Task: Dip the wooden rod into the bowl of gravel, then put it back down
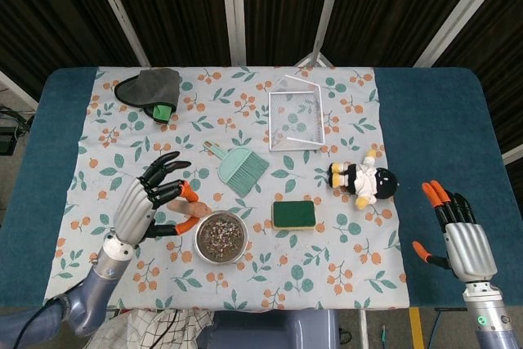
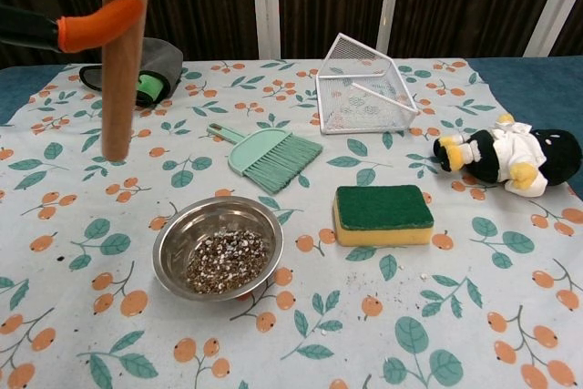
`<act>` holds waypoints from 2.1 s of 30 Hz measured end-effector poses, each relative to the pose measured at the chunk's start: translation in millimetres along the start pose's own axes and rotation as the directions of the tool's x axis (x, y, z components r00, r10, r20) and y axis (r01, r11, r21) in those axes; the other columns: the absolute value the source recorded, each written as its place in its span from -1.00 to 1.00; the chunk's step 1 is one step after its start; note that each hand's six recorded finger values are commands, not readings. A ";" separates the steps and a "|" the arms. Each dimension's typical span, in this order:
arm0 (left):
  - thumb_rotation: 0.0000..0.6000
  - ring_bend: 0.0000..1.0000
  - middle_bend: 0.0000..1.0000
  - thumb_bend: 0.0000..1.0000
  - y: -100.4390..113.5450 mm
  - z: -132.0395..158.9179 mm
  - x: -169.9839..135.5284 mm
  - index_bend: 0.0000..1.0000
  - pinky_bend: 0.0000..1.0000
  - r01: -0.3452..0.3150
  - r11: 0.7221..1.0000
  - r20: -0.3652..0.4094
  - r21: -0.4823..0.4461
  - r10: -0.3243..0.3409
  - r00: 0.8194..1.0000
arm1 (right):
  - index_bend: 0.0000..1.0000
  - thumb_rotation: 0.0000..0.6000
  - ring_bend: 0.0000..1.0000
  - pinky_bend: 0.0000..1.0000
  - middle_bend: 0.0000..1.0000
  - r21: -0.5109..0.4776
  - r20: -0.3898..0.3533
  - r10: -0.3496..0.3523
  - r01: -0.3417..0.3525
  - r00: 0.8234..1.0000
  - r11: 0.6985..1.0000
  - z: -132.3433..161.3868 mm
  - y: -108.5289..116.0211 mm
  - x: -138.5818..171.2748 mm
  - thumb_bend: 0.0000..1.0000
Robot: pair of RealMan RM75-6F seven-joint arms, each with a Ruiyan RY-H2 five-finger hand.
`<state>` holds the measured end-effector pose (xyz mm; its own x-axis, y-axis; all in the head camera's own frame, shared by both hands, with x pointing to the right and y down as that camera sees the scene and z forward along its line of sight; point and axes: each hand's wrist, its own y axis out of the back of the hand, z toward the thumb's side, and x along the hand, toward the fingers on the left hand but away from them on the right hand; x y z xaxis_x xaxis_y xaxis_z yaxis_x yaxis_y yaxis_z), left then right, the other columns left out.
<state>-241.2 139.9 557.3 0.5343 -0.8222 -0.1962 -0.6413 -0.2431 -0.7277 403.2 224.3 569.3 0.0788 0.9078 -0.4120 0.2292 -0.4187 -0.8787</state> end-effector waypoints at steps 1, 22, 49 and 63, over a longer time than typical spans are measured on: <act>1.00 -0.53 0.43 0.34 4.8 -4.7 -1.5 0.31 -0.71 0.012 0.999 -0.005 0.033 -0.011 1.000 | -1.00 1.00 -1.00 -1.00 -1.00 0.001 0.000 0.000 0.000 1.000 1.000 0.0 0.0 0.1 -0.46; 1.00 -0.53 0.43 0.34 27.2 -110.7 -107.9 0.30 -0.71 0.408 0.817 -0.283 0.408 -0.311 0.907 | -1.00 1.00 -1.00 -1.00 -1.00 0.012 0.003 -0.001 0.001 1.000 1.000 0.8 -1.0 0.9 -0.46; 1.00 -0.69 -0.28 -0.22 -26.9 -108.0 -154.4 -0.24 -0.80 0.574 0.744 -0.357 0.341 -0.463 0.812 | -1.00 1.00 -1.00 -1.00 -1.00 0.012 -0.001 -0.001 0.001 1.000 1.000 0.6 -0.3 1.4 -0.46; 1.00 -0.88 -0.61 -0.42 -12.3 -98.4 -146.5 -0.53 -0.93 0.525 0.786 -0.389 0.325 -0.395 0.832 | -1.00 1.00 -1.00 -1.00 -1.00 0.021 -0.003 0.000 0.000 1.000 1.000 -0.4 0.3 1.1 -0.46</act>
<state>-365.8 212.7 659.7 0.4839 -0.7882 0.3801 -0.0448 -0.4562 -0.8888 403.7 225.1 568.7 0.0821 0.9077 -0.4115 0.2084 -0.4194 -0.8835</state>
